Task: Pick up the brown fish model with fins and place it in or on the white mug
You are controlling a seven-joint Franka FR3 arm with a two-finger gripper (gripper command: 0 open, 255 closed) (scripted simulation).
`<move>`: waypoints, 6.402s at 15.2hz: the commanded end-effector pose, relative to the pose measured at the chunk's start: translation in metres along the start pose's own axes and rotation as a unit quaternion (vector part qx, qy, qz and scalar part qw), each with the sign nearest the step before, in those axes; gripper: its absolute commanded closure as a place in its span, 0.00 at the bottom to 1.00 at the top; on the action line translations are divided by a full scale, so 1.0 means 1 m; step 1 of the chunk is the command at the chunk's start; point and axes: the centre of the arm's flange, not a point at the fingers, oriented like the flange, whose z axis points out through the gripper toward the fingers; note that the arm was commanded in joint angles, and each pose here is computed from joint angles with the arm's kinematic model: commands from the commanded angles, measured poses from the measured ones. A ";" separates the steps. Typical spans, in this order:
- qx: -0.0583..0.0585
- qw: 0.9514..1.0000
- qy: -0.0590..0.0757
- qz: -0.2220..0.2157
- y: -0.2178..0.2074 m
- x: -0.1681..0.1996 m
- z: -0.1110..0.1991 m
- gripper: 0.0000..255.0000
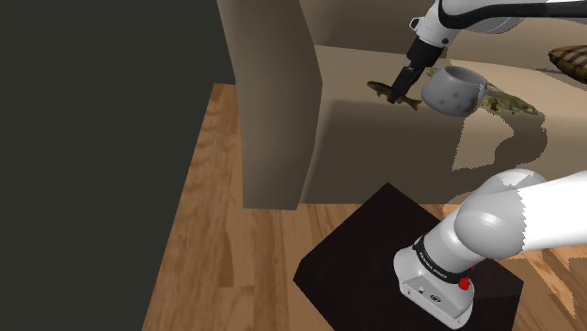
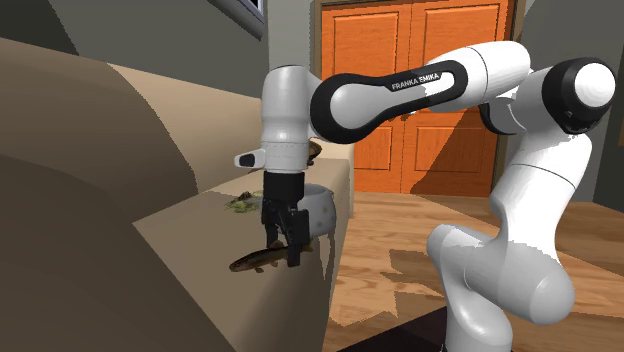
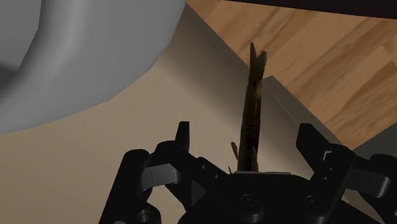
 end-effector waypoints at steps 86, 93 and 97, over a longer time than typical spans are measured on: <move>0.000 1.000 0.000 0.000 0.131 -0.111 -0.122 0.00; 0.000 1.000 0.000 0.000 0.130 -0.111 -0.172 0.00; 0.000 1.000 0.000 0.000 0.130 -0.111 -0.172 0.00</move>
